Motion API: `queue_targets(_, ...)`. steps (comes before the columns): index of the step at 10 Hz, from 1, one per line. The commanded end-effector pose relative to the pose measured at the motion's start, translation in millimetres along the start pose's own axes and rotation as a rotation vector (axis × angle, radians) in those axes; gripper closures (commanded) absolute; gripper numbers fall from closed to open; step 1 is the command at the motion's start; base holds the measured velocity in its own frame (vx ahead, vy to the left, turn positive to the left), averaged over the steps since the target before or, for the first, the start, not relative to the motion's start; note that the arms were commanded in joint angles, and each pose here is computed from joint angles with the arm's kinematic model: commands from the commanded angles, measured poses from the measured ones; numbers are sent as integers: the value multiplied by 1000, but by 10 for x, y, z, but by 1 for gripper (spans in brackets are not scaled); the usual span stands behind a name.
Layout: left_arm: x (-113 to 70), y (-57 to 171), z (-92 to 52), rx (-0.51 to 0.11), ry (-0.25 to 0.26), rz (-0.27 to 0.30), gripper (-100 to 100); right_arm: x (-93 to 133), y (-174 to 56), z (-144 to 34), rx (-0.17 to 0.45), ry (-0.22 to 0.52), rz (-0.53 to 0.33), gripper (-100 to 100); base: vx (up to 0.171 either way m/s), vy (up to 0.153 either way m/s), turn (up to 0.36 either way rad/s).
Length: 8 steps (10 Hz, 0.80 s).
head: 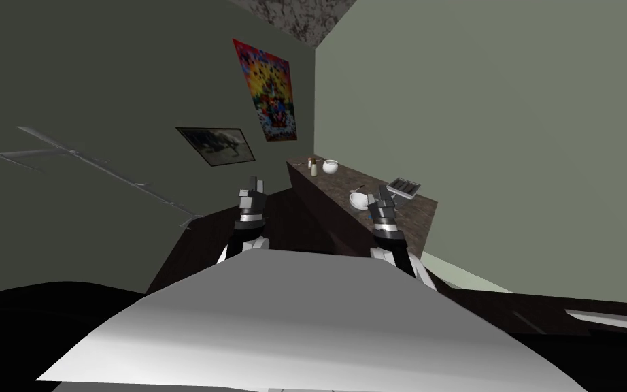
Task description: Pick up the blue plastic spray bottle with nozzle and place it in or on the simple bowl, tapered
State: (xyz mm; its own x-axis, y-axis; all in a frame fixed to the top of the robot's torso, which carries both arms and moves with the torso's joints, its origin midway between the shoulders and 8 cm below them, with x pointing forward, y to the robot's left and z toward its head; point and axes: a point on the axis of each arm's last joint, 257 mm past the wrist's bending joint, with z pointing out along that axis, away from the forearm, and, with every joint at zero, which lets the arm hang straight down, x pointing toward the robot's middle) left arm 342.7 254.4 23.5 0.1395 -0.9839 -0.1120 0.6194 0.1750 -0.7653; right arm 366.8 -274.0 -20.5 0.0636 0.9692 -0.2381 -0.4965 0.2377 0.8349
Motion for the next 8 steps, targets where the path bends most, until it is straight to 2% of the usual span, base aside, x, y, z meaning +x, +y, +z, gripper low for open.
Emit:
queue_targets(1,0,0,0,0,0,0,0,-47,-182,-27,63,7,-49,-100,15,217,-100)
queue_targets(2,0,0,0,0,0,0,0,-51,-204,-29,72,5,-49,-100,-8,143,-40)
queue_targets(4,0,0,0,0,0,0,0,-132,-426,-70,149,8,-120,-100,2,122,-91)
queue_targets(5,0,0,0,0,0,0,0,-139,-456,-75,161,5,-120,-100,6,106,-40)
queue_targets(7,0,0,0,0,0,0,0,-260,-699,-147,246,3,-201,-100,30,121,-93)
queue_targets(8,0,0,0,0,0,0,0,-268,-725,-154,257,1,-202,-100,27,108,-39)
